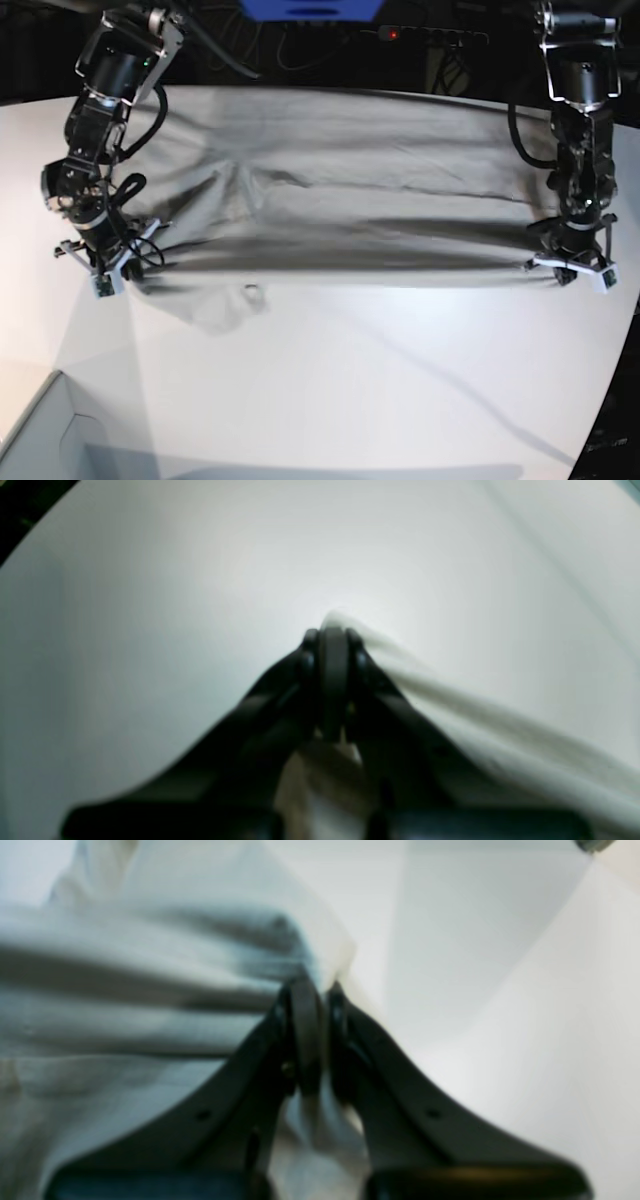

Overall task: Layout the t-shirt on the table in an organized manner, then fold the t-shirt properly
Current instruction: 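Grasp the shirt mid-body with both grippers and fold it over, then hold the folded shirt with both grippers, adjusting the fold line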

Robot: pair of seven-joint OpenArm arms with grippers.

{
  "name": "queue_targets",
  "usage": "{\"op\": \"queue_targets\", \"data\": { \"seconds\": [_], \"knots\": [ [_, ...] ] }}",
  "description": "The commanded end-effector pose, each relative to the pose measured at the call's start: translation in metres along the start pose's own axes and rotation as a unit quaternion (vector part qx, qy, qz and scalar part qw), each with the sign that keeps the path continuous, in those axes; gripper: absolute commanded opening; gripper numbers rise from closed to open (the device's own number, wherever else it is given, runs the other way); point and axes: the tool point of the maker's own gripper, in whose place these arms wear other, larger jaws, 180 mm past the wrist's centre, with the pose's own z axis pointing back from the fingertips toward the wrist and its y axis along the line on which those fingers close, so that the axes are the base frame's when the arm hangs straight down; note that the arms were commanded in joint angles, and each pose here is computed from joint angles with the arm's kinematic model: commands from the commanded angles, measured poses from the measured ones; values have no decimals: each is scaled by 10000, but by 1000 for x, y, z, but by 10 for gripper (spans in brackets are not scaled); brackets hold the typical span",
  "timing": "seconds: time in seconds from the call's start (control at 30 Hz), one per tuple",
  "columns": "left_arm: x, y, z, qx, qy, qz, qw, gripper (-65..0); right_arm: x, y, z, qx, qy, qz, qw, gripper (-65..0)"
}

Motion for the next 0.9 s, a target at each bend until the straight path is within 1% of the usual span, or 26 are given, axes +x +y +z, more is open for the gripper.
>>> {"op": "queue_targets", "data": {
  "seconds": [0.0, 0.27, 0.37, 0.5, 0.53, 0.57, 0.63, 0.7, 0.77, 0.8, 0.87],
  "knots": [
    [21, 5, 3, 27, -306, -45, 9995, -650, 7, -9, 6, -112, -163, 52, 9998, -650],
    [-23, 24, 24, 135, 113, -212, 9996, -650, -55, 18, 28, 93, 436, -30, 9990, -650],
    [-39, 23, 29, 139, 250, -173, 9994, -650, -63, 21, 32, 120, 524, -41, 9985, -650],
    [-43, 23, 31, 138, 314, -166, 9993, -643, -69, 22, 34, 135, 583, -44, 9982, -650],
    [-46, 23, 32, 135, 349, -182, 9991, -627, -70, 22, 35, 135, 606, -43, 9981, -641],
    [-50, 25, 34, 145, 384, -196, 9990, -599, -70, 23, 34, 141, 612, -39, 9980, -615],
    [-51, 24, 36, 128, 385, -198, 9990, -511, -73, 23, 37, 137, 637, -23, 9979, -544],
    [-54, 26, 40, 137, 405, -213, 9989, -405, -72, 20, 42, 89, 604, 42, 9981, -466],
    [-51, 23, 45, 78, 342, -254, 9991, -334, -65, 15, 46, 12, 525, 125, 9985, -411],
    [-47, 21, 48, 32, 277, -277, 9992, -312, -61, 13, 48, -26, 488, 167, 9987, -387],
    [-36, 15, 54, -60, 112, -312, 9994, -301, -51, 9, 51, -115, 370, 236, 9990, -360]
  ]
}}
